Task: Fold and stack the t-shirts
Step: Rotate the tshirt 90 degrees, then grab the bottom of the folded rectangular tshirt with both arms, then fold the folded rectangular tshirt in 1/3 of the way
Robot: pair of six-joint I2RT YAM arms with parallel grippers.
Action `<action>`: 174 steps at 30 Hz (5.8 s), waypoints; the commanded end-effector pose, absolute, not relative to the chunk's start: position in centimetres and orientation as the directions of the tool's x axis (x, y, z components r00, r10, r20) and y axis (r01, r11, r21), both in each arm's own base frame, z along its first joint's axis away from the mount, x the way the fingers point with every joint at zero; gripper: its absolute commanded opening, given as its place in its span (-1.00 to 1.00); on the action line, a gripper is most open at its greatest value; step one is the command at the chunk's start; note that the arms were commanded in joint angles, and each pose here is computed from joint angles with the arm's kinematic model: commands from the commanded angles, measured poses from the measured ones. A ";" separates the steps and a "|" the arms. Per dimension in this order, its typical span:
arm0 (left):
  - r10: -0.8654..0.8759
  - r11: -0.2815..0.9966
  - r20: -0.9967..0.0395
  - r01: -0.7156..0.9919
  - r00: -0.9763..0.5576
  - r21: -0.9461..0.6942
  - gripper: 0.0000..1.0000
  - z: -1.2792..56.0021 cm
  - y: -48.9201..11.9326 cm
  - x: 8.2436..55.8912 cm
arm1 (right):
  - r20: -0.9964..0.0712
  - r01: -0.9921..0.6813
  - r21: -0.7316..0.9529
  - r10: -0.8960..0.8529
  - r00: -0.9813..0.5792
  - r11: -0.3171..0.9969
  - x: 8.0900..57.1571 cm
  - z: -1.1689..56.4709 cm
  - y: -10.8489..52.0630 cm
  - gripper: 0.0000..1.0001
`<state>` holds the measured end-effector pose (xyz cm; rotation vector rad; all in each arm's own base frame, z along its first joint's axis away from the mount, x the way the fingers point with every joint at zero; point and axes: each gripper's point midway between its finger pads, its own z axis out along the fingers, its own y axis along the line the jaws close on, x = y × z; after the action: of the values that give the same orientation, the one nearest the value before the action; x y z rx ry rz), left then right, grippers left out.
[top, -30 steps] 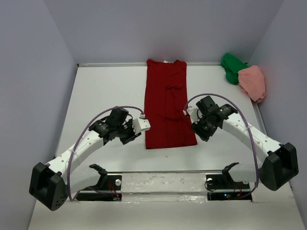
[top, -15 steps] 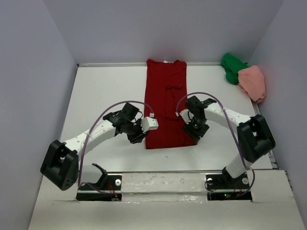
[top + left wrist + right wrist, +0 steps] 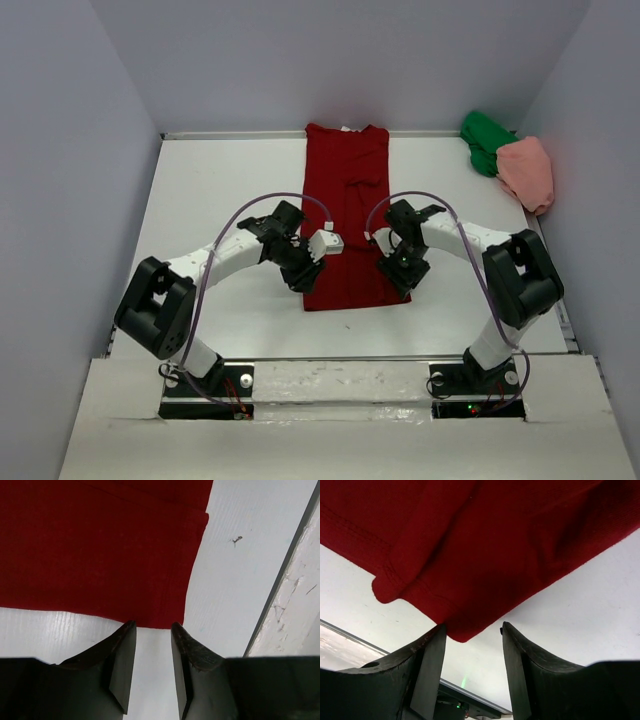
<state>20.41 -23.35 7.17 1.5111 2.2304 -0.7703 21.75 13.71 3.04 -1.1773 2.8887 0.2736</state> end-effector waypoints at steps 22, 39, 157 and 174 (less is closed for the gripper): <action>0.703 0.327 -0.541 0.886 -0.461 -0.329 -0.23 8.3 -22.8 19.0 | -0.009 -0.651 0.312 -0.683 -0.731 0.692 20.3 3.4 14.2 -0.72; 0.697 0.287 -0.465 0.806 -0.546 -0.518 -0.05 7.4 -22.8 18.2 | -0.020 -0.662 0.256 -0.681 -0.732 0.705 21.2 3.4 13.7 -1.00; 0.802 0.111 -0.480 0.878 -0.356 -0.466 -1.00 9.0 -23.6 16.2 | -0.018 -0.720 0.191 -0.732 -0.682 0.667 19.4 9.6 10.4 -1.00; 0.723 0.234 -0.596 0.936 -0.349 -0.263 -1.00 13.9 -25.0 24.3 | -0.172 -0.728 0.071 -0.711 -0.682 0.682 23.9 13.6 11.5 -1.00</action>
<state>22.59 -24.59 10.91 1.5932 2.2287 -0.8813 22.22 11.61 11.41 -1.2361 2.8352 0.2627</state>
